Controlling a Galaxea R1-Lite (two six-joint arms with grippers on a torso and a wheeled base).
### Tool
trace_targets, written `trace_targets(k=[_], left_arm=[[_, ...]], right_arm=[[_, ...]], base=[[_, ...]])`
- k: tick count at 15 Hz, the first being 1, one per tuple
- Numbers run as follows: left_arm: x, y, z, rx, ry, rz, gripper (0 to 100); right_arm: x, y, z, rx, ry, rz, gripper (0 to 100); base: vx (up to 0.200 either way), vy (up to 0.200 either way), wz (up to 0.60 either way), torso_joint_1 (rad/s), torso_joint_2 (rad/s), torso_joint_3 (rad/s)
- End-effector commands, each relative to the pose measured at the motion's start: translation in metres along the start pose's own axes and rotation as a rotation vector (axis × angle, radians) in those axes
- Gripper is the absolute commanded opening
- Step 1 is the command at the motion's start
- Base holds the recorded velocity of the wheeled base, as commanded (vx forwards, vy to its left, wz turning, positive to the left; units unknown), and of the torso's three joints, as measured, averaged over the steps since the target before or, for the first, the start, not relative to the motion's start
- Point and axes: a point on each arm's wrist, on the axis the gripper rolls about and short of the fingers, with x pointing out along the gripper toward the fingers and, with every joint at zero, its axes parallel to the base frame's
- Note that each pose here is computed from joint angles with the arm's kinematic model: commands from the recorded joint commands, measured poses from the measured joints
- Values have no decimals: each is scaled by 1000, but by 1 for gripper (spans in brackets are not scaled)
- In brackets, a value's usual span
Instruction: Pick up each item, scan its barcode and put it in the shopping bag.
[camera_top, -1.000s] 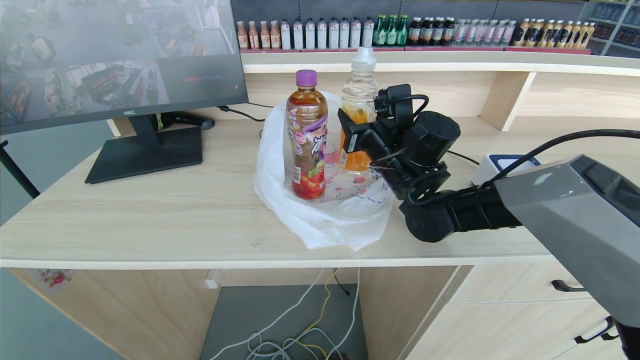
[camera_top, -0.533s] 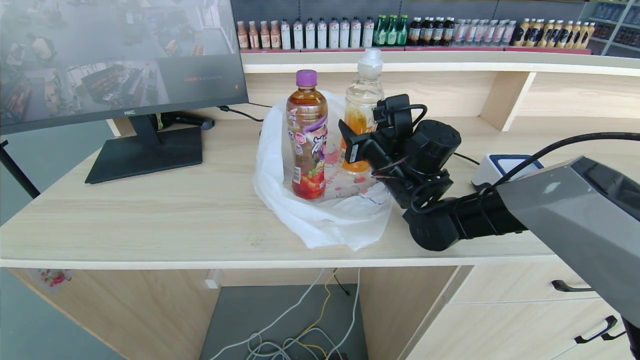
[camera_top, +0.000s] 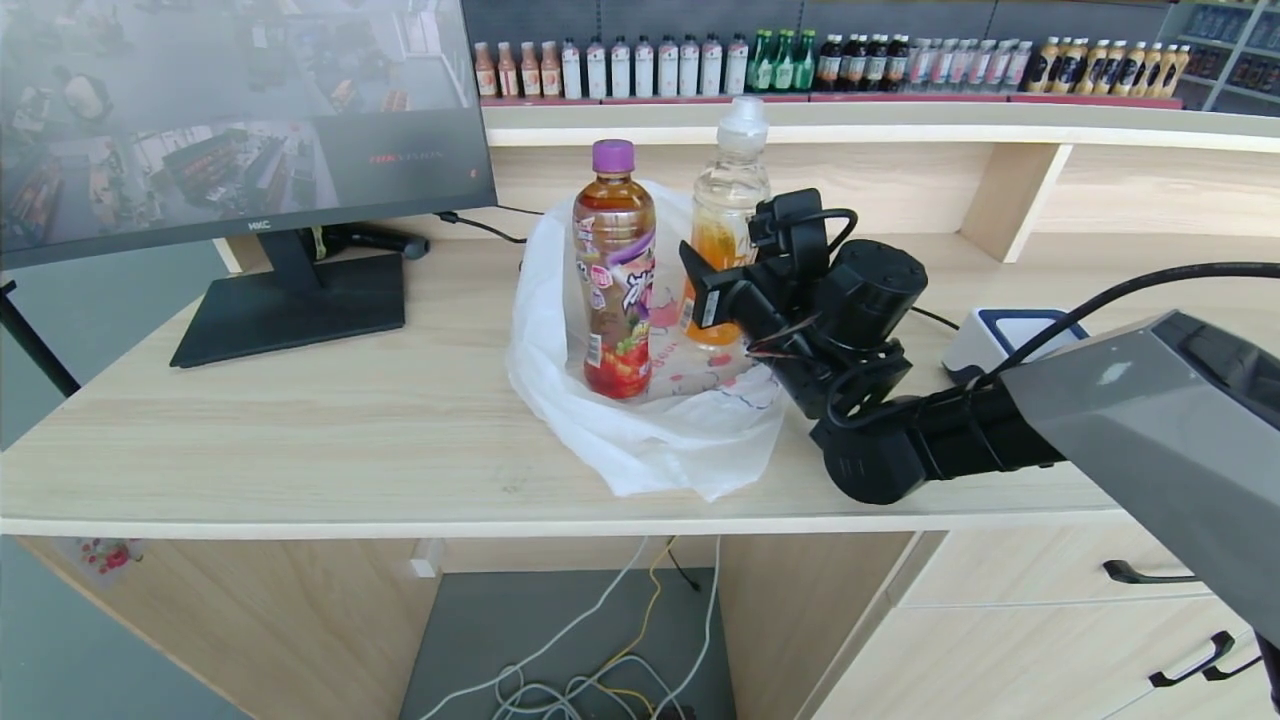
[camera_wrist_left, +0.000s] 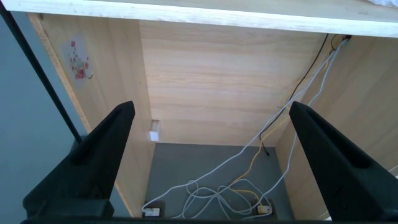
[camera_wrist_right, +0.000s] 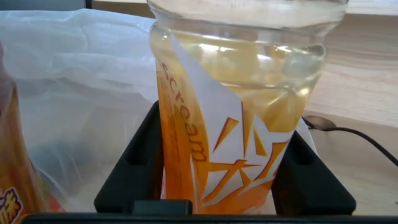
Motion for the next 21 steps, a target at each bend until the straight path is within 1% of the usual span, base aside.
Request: trace_targets(k=[1,3,13,14,16,17,18,21], left_arm=[[0,0,0,0,0,0,100],[0,0,0,0,0,0,100],[0,0,0,0,0,0,100],[0,0,0,-1,0,0,100],[0,0,0,0,0,0,100],[0,0,0,0,0,0,100],[0,0,0,0,0,0,100],[0,0,0,0,0,0,100]], right_arm=[[-2,0,-1,-1,9,2,0],[-6,0,-6,-4,35,6,0],[-7,1,-3,-4,35,7,0],[-8,0,0,-3,27,6,100],[-11,1,-1,-5,38,8,100],[-13,0,3,-10,32,8,100],[-14,-1,8,-11,18,8,100],[-22,0,34,-2,-19,10,100]], base=[[0,0,0,0,0,0],[0,0,0,0,0,0],[0,0,0,0,0,0],[0,0,0,0,0,0],[0,0,0,0,0,0],[0,0,0,0,0,0],[0,0,0,0,0,0],[0,0,0,0,0,0]])
